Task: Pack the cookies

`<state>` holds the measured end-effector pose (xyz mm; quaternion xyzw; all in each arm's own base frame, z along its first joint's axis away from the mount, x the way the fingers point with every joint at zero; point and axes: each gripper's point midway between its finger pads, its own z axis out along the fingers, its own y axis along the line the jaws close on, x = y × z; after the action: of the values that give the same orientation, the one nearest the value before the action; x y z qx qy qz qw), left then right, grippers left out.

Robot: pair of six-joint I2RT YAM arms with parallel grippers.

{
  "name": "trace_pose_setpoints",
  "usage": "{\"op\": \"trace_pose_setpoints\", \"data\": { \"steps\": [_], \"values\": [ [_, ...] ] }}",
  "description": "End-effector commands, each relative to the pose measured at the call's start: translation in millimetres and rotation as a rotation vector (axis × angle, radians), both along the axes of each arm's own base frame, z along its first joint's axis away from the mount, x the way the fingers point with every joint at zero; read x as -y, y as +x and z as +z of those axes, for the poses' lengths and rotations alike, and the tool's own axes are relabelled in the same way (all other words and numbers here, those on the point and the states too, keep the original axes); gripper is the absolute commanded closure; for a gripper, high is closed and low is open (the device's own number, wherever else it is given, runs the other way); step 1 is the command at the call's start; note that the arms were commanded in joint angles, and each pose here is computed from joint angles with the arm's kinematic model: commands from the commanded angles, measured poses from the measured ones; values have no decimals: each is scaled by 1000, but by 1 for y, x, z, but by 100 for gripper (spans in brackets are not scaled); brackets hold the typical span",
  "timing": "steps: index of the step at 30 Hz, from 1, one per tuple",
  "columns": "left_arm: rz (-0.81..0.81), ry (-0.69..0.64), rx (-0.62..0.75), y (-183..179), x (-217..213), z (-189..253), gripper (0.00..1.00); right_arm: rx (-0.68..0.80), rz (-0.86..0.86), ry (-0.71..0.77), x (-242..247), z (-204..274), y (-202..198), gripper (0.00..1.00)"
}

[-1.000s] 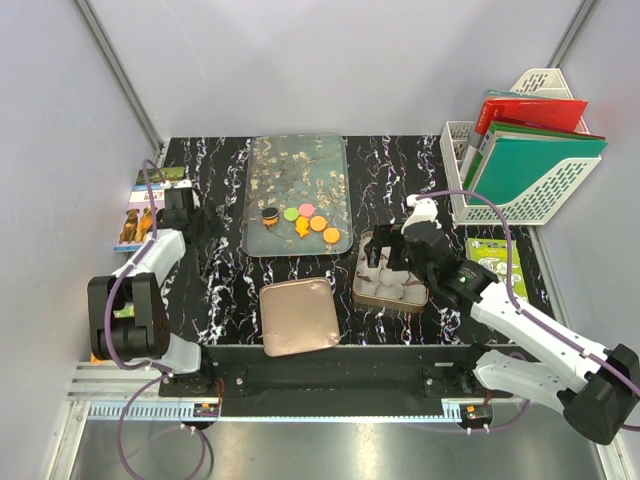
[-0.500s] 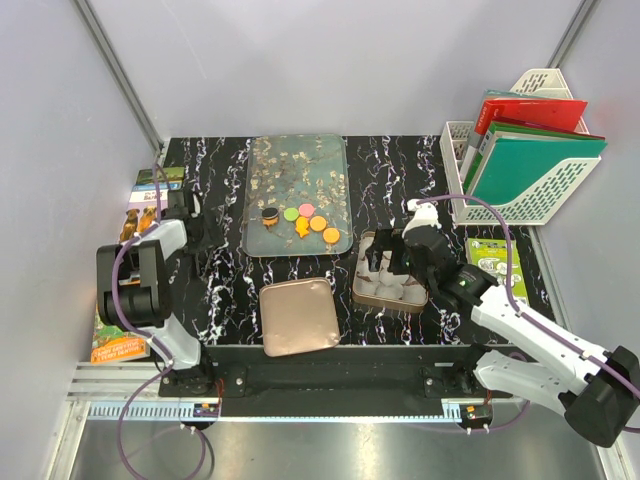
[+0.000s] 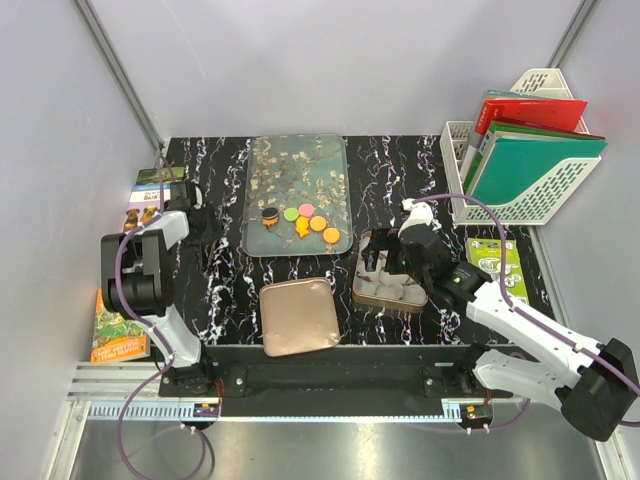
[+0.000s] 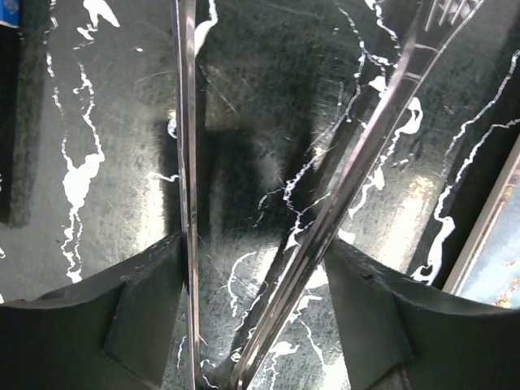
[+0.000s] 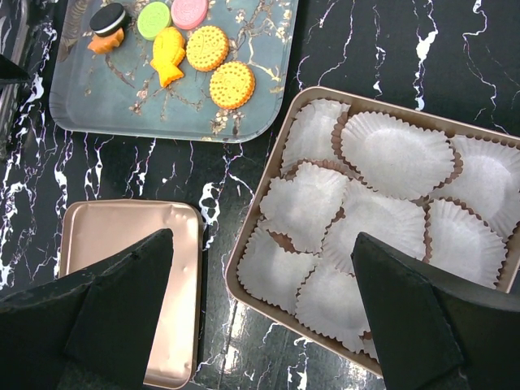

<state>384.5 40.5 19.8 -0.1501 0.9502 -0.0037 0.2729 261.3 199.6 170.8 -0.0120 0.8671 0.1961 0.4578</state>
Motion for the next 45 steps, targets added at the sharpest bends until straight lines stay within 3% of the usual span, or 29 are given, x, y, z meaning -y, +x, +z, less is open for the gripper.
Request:
{"op": "trace_pose_setpoints", "data": {
  "steps": [1, 9, 10, 11, 14, 15, 24, 27, 34, 38, 42, 45],
  "values": [
    [-44, -14, -25, -1, 12, -9, 39, 27, -3, 44, -6, 11, 5, 0],
    [-56, 69, -65, -11, 13, -12, 58, 26, 3, 46, -8, 11, 6, 0],
    [-57, 83, -89, -15, 14, -14, 63, 26, 3, 46, -8, 11, 6, 0],
    [-57, 95, -94, -15, 14, -15, 77, 27, 4, 47, -8, 12, 5, 0],
    [-59, 123, -114, -17, 15, -16, 95, 29, 5, 51, -8, 12, 4, 0],
    [-58, 127, -117, -19, 15, -17, 97, 29, 3, 50, -7, 12, 4, 0],
    [10, 174, -96, -20, 7, -6, 100, 30, -7, 60, -4, 12, 2, 0],
    [140, 233, -40, -19, -9, 26, 100, 33, -8, 64, -4, 14, 2, 0],
    [442, 121, 132, -39, 8, 99, 100, 38, -6, 46, -9, 19, 9, 0],
    [388, -35, 234, -44, 32, 140, 100, 43, -13, 48, -8, 24, 11, 0],
    [166, -159, 411, -37, 72, 178, 100, 41, -23, 65, -10, 26, 11, 0],
    [91, -212, 467, -42, 85, 191, 100, 37, -28, 65, -10, 26, 12, 0]
  ]
}}
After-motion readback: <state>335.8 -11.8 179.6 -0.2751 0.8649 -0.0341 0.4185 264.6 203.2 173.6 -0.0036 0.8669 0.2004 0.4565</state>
